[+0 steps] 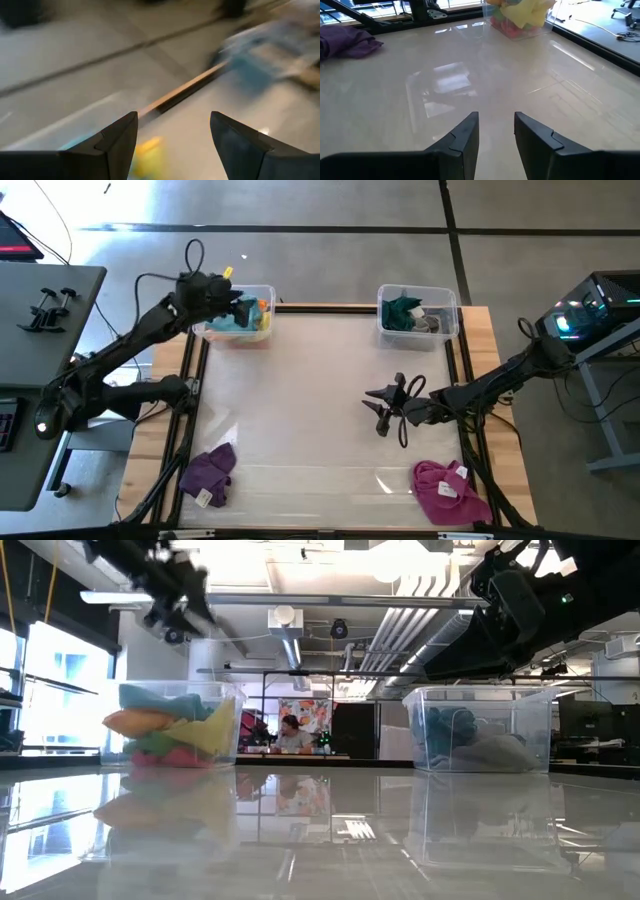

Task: Sort towels by color in basket
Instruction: Put the violet microfiber cloth into the right transparent bin

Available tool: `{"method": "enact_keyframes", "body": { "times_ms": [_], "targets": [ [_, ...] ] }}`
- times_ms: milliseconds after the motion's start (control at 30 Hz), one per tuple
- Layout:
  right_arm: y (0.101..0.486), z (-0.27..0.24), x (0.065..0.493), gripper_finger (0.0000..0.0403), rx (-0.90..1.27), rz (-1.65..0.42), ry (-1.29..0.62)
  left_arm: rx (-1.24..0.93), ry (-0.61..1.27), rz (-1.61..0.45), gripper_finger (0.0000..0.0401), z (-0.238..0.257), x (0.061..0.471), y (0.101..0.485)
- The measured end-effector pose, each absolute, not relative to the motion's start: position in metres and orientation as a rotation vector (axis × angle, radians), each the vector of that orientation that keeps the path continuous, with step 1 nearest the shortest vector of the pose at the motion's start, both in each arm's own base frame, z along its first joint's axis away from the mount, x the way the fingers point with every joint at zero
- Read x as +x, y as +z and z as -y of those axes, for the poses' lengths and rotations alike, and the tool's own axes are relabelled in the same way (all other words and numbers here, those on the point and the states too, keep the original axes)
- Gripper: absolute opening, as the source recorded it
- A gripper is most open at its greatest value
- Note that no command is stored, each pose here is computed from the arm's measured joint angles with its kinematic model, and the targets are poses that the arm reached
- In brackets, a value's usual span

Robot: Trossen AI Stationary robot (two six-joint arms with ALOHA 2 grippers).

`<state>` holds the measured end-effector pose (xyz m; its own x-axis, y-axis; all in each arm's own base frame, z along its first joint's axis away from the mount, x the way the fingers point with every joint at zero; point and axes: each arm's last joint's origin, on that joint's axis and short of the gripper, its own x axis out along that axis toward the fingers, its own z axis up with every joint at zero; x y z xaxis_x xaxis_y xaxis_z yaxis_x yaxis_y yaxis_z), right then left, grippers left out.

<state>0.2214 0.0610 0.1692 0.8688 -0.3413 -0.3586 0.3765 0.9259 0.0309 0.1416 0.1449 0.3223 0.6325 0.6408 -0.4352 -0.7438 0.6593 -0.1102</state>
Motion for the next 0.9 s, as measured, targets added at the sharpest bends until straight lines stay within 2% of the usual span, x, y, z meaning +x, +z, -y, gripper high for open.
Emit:
{"method": "enact_keyframes", "body": {
  "times_ms": [133, 267, 600, 733, 900],
  "targets": [
    [0.169, -0.061, 0.221, 0.0119, 0.097, -0.353, -0.390, -0.189, 0.543, -0.169, 0.0235, -0.111, 0.163, 0.332],
    [0.169, -0.061, 0.221, 0.0119, 0.097, -0.357, -0.388, -0.072, 0.347, -0.051, 0.0235, -0.079, 0.184, 0.326],
    [0.169, -0.062, 0.221, 0.0119, 0.100, -0.370, -0.349, 0.171, 0.006, -0.192, 0.0234, -0.012, 0.226, 0.267],
    [0.169, -0.062, 0.221, 0.0119, 0.097, -0.369, -0.354, 0.151, 0.024, -0.238, 0.0234, 0.011, 0.240, 0.244],
    [0.169, -0.061, 0.221, 0.0119, 0.059, -0.374, -0.353, 0.186, 0.172, -0.452, 0.0234, 0.033, 0.243, 0.213]
  ]
}}
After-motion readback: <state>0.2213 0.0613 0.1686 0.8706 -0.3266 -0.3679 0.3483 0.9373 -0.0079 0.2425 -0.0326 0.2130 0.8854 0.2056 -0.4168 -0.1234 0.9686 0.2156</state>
